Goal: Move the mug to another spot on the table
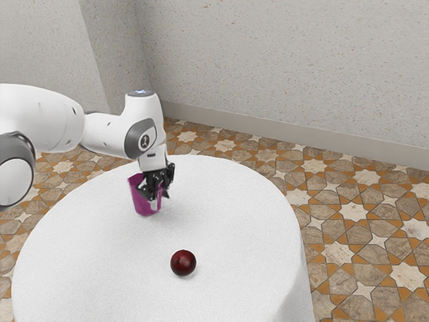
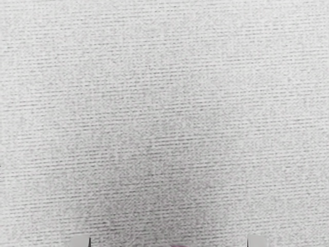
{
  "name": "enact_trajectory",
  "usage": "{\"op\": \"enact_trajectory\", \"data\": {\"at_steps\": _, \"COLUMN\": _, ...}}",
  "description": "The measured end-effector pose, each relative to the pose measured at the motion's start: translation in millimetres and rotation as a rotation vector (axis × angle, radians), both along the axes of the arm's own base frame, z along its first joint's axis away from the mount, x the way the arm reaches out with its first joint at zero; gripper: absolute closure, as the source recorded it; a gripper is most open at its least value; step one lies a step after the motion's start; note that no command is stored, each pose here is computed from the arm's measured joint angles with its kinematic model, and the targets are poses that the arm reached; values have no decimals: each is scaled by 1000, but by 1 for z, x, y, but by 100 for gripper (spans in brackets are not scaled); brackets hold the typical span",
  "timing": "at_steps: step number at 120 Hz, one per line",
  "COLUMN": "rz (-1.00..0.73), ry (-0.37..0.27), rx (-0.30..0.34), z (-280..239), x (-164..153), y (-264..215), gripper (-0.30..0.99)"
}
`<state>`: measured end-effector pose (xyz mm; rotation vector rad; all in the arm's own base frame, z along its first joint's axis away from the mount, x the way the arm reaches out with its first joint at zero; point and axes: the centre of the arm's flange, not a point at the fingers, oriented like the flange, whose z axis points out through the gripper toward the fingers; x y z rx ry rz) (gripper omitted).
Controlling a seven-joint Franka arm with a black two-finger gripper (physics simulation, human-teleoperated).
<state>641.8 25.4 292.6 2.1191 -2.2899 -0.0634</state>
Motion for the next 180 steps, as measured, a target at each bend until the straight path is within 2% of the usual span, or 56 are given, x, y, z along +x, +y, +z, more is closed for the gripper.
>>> {"op": "enact_trajectory", "data": {"at_steps": 14, "rz": 7, "ry": -6, "rx": -7, "z": 2, "x": 0, "y": 0, "gripper": 59}}
{"op": "enact_trajectory", "data": {"at_steps": 36, "rz": 12, "ry": -29, "rx": 2, "z": 10, "x": 2, "y": -3, "gripper": 67}}
{"op": "enact_trajectory", "data": {"at_steps": 68, "rz": -67, "ry": -114, "rx": 192, "z": 22, "x": 6, "y": -33, "gripper": 71}}
{"op": "enact_trajectory", "data": {"at_steps": 80, "rz": -81, "ry": -138, "rx": 245, "z": 23, "x": -5, "y": -56, "gripper": 72}}
{"op": "enact_trajectory", "data": {"at_steps": 105, "rz": -83, "ry": -124, "rx": 358, "z": -2, "x": -49, "y": -102, "gripper": 74}}
{"op": "enact_trajectory", "data": {"at_steps": 125, "rz": -23, "ry": -104, "rx": 449, "z": -15, "x": -67, "y": -135, "gripper": 75}}
{"op": "enact_trajectory", "data": {"at_steps": 165, "rz": 174, "ry": -106, "rx": 531, "z": -36, "x": -75, "y": -147, "gripper": 74}}
{"op": "enact_trajectory", "data": {"at_steps": 180, "rz": 225, "ry": -140, "rx": 543, "z": -34, "x": -68, "y": -150, "gripper": 75}}
